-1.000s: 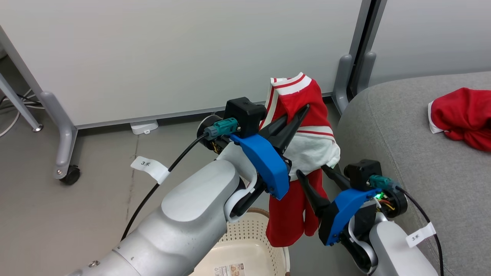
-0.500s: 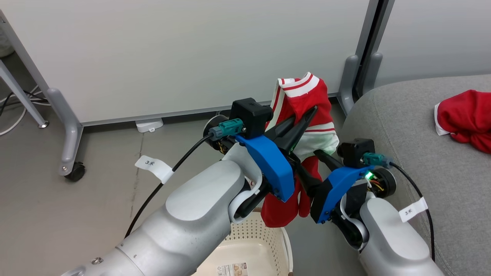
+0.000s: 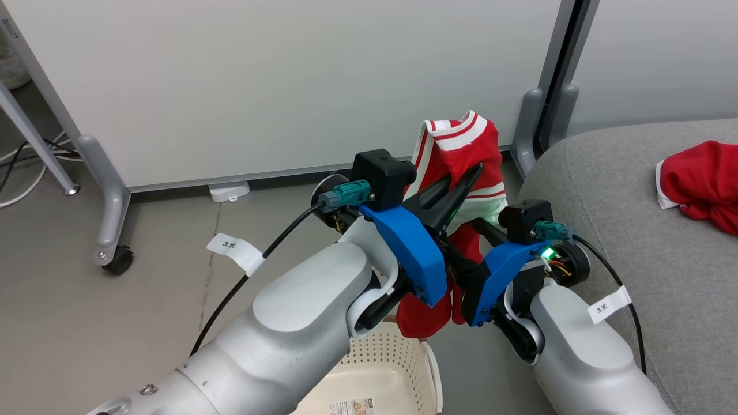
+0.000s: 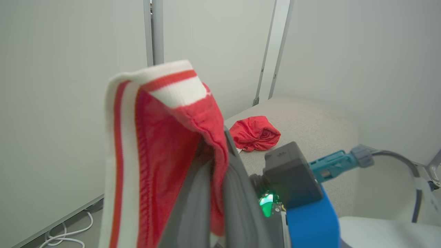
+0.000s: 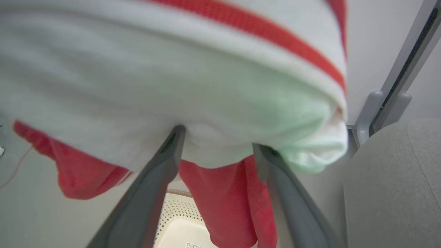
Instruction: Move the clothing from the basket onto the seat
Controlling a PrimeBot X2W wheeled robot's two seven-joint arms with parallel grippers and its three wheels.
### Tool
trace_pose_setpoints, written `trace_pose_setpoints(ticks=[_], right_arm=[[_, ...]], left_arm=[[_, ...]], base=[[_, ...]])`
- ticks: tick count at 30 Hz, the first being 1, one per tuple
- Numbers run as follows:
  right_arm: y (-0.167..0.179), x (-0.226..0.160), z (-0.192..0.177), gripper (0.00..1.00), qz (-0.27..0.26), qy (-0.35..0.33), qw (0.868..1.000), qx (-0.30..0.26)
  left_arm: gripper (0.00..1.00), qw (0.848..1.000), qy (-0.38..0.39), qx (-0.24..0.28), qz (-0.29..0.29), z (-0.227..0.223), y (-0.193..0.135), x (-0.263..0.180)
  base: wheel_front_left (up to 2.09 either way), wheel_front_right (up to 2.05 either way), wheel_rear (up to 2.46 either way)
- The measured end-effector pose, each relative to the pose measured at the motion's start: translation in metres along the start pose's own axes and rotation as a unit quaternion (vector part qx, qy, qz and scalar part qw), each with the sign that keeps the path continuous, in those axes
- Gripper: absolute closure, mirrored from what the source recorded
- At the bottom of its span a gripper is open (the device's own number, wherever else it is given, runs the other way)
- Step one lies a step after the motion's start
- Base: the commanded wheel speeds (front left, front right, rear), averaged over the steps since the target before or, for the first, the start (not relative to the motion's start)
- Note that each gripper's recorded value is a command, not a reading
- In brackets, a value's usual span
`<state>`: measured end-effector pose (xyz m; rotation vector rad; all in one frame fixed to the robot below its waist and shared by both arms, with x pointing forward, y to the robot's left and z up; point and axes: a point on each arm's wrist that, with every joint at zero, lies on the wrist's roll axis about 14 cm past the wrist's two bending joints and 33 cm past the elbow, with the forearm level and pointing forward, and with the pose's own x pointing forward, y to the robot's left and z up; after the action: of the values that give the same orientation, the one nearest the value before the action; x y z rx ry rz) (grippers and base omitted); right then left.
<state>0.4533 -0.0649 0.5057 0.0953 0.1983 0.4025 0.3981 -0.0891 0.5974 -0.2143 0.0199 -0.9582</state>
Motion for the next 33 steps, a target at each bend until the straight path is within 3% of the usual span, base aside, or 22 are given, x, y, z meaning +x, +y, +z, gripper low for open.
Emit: trace_pose_setpoints(ticks=[1,2,4,31,32,33], right_arm=[[0.0,0.0,0.0,0.0,0.0,-0.001,1.0,-0.001],[-0.001,0.0,0.001,0.27,-0.001,-0.002,1.0,-0.003],[-0.001,0.001,0.003,1.0,0.0,-0.007,1.0,-0.01],[0.0,-0.002,0.002,1.0,0.004,-0.011,0.999,-0.036],[0.0,-0.002,0.002,1.0,0.004,-0.011,0.999,-0.035],[0.0,-0.002,0.002,1.0,0.004,-0.011,0.999,-0.036]], left_arm=[[1.0,1.0,0.0,-0.001,0.0,0.0,0.0,0.0],[1.0,1.0,0.001,-0.001,-0.001,0.0,-0.001,0.0],[1.0,1.0,0.001,0.0,-0.002,0.0,-0.001,0.001],[1.0,1.0,0.007,0.001,0.016,-0.006,0.012,-0.001],[0.81,1.0,0.007,0.0,0.017,-0.006,0.012,-0.001],[0.48,1.0,0.007,0.0,0.017,-0.006,0.012,-0.001]], base=[[0.0,0.0,0.0],[0.0,0.0,0.0],[0.0,0.0,0.0],[0.0,0.0,0.0],[0.0,0.0,0.0],[0.0,0.0,0.0]])
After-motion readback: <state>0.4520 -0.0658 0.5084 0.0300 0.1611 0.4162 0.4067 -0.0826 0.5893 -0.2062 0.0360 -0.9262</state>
